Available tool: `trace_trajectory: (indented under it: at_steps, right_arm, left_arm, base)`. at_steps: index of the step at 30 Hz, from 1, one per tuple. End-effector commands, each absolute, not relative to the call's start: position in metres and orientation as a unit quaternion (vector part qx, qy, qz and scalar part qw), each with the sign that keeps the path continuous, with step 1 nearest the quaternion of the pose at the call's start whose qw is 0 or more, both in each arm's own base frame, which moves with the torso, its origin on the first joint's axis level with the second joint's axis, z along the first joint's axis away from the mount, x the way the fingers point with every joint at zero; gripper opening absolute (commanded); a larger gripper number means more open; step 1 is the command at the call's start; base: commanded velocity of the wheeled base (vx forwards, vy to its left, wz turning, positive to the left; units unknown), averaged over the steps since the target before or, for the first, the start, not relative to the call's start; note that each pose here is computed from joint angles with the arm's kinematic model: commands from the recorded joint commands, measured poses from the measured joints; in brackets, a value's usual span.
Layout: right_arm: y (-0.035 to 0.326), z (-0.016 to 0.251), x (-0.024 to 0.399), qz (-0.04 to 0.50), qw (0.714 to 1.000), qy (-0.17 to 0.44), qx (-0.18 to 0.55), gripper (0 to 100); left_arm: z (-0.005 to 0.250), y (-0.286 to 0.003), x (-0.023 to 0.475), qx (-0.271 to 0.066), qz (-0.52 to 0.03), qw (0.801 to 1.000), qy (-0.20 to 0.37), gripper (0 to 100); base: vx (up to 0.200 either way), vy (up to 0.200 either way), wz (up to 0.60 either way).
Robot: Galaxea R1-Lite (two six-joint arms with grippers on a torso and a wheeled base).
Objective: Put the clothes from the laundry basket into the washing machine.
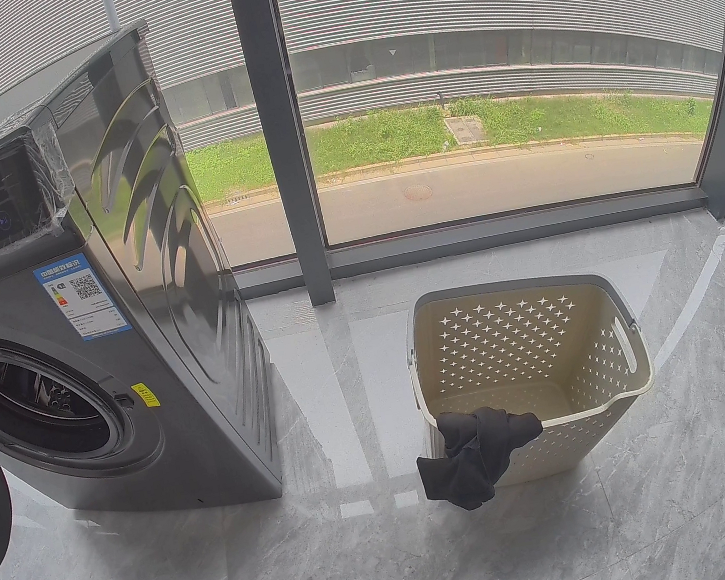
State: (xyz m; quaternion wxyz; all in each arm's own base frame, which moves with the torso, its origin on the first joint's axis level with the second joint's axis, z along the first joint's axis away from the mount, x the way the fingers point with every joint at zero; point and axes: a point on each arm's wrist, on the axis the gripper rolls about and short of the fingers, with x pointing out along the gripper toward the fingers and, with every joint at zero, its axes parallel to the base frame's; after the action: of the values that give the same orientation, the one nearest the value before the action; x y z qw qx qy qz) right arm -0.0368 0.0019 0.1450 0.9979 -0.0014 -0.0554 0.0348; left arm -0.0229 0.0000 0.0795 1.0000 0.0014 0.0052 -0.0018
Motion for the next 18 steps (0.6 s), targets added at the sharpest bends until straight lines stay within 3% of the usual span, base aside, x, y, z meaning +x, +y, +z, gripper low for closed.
trace_trajectory:
  at_steps: [1,4,5,6,8,15,18]
  right_arm:
    - [0.009,0.169,0.027,0.197,0.968,0.141,0.06,100]
    - [0.01,0.169,0.044,0.209,0.959,0.171,0.082,100]
    - [0.012,0.165,0.072,0.216,0.947,0.219,0.088,100]
    - [0.012,0.165,0.072,0.216,0.947,0.219,0.088,100]
    - [0.022,0.154,0.102,0.247,0.924,0.279,0.086,100]
    - [0.037,0.126,0.163,0.247,0.902,0.34,0.099,100]
    - [0.043,0.113,0.182,0.252,0.899,0.344,0.097,100]
  left_arm:
    - [0.076,0.0,-0.023,0.001,-0.002,1.0,0.005,100]
    - [0.076,0.0,-0.023,0.001,-0.002,1.0,0.005,100]
    - [0.076,0.0,-0.023,0.001,-0.002,1.0,0.005,100]
    - [0.076,0.0,-0.023,0.001,-0.002,1.0,0.005,100]
    - [0.076,0.0,-0.023,-0.001,-0.002,1.0,0.005,100]
    - [0.076,0.0,-0.023,0.0,-0.002,1.0,0.005,100]
    - [0.076,0.0,-0.023,0.001,-0.002,1.0,0.005,100]
  base:
    - [0.0,0.0,0.0]
    - [0.0,0.0,0.0]
    - [0.0,0.0,0.0]
    - [0.0,0.0,0.0]
    - [0.0,0.0,0.0]
    - [0.0,-0.171,0.0]
    - [0.0,0.0,0.0]
